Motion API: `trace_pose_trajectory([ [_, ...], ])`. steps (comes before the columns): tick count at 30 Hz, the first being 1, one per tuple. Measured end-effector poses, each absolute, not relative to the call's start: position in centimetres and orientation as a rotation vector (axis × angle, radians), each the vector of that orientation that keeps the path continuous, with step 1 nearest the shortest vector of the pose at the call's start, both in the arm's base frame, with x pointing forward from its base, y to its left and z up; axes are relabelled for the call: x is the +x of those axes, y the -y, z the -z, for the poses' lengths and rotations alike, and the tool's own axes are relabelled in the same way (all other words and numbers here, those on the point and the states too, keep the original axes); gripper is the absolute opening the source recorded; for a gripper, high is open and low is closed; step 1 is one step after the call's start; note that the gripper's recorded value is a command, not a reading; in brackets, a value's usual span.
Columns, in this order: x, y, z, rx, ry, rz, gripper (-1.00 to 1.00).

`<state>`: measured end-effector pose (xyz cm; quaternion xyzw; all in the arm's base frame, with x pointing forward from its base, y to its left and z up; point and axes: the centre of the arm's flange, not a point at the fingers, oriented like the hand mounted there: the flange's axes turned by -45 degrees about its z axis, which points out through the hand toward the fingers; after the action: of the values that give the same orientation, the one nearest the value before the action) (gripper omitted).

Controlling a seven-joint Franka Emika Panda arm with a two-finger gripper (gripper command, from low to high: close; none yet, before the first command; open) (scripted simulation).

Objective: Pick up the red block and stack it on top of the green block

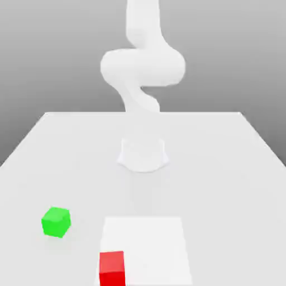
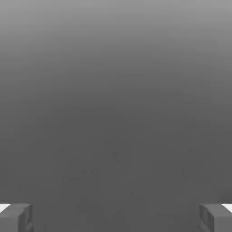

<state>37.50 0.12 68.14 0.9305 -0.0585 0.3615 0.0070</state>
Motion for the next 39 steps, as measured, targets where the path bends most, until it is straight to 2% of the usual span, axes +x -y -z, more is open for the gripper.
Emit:
trace_pose_trajectory([
  [8, 45.2, 1.2, -57.1, 2.881, 0.686, -0.843, 0.00],
  [16, 49.5, 3.8, -44.9, 2.778, 1.146, -0.582, 0.00],
  [23, 50.4, 6.1, -34.4, 2.635, 1.539, -0.358, 0.00],
  [33, 48.8, 6.3, -21.7, 2.367, 2.056, -0.029, 0.00],
  [37, 48.7, 6.3, -16.7, 2.341, 2.100, -0.004, 0.00],
  [38, 48.6, 6.3, -15.4, 2.340, 2.099, -0.002, -1.00],
  [39, 48.6, 6.3, -15.4, 2.340, 2.099, -0.002, -1.00],
])
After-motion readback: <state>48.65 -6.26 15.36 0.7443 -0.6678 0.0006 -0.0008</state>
